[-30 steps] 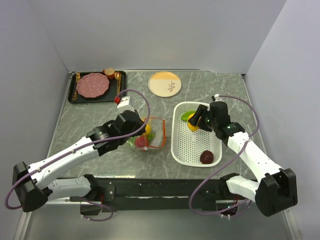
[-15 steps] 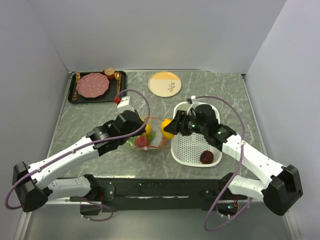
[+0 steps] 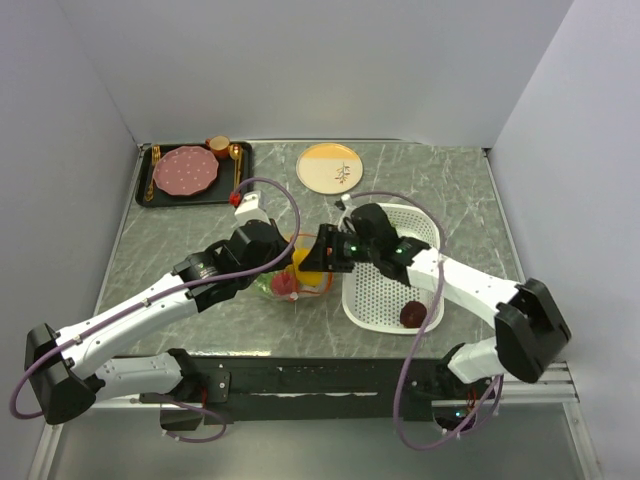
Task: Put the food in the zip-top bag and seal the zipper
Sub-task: Place the fake fruit in the zipper food storage bag.
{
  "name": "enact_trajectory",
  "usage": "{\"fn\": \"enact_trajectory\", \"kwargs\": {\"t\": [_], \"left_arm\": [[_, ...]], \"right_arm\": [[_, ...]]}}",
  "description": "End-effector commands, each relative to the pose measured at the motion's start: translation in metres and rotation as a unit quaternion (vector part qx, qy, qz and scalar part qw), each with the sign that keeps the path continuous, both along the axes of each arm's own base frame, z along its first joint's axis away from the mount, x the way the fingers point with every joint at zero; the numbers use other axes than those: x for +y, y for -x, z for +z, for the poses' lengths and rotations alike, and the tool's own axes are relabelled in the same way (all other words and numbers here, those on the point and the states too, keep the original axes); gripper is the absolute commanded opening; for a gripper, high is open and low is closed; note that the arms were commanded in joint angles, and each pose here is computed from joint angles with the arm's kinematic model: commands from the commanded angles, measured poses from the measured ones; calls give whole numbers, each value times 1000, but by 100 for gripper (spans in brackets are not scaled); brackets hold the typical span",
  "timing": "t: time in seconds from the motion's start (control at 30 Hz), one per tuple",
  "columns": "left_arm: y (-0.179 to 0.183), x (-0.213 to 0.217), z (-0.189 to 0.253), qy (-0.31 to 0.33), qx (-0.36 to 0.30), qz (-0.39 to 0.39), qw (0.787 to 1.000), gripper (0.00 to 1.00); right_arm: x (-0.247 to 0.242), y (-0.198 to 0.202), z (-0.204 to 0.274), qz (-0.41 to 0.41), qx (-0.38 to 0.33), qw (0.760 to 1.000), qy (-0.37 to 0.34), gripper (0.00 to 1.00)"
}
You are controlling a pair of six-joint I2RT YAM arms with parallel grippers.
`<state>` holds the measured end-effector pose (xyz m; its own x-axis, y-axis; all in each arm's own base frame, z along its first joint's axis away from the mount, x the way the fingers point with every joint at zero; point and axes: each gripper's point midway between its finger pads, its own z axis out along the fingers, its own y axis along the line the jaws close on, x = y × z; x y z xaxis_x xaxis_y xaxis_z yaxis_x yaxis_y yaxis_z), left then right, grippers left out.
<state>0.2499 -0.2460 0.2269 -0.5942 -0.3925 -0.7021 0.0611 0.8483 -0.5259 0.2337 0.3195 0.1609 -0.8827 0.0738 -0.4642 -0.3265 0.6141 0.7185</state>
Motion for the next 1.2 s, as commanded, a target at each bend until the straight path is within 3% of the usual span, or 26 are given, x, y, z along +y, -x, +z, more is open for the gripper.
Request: {"fn": "enact_trajectory", "kwargs": {"t": [0.0,0.07,0.13,0.17,0.43,0.63,0.87,1.07,1.17], "left_arm": [[0,5,29,31,-23,10,999,1],[0,9,44,44,-37,17,998,1],[1,16,51,53,-52,25,997,1],[0,23,49,46,-53,38,997,1],[1,24,37,37,-37,41,998,1],[-1,20,40,38,-39,40,998,1],[0,20,37,36,-37,35,998,1],[1,15,33,41,-32,26,998,1],[1,15,32,32,-29,24,999,1]], "right_arm": [[38,-16,50,42,-52,996,-61,45],[51,-18,53,60,-48,994,-79,48],[61,-15,59,81,-37,990,-109,62],[63,-14,58,84,-34,990,-112,64],[31,-10,31,52,-51,996,-46,92],[-9,-17,28,-16,-73,997,7,96],[-101,-60,27,-191,-101,973,81,99],[-165,-91,-28,-274,-25,935,226,100],[-173,-107,-39,-300,-9,926,228,100]]}}
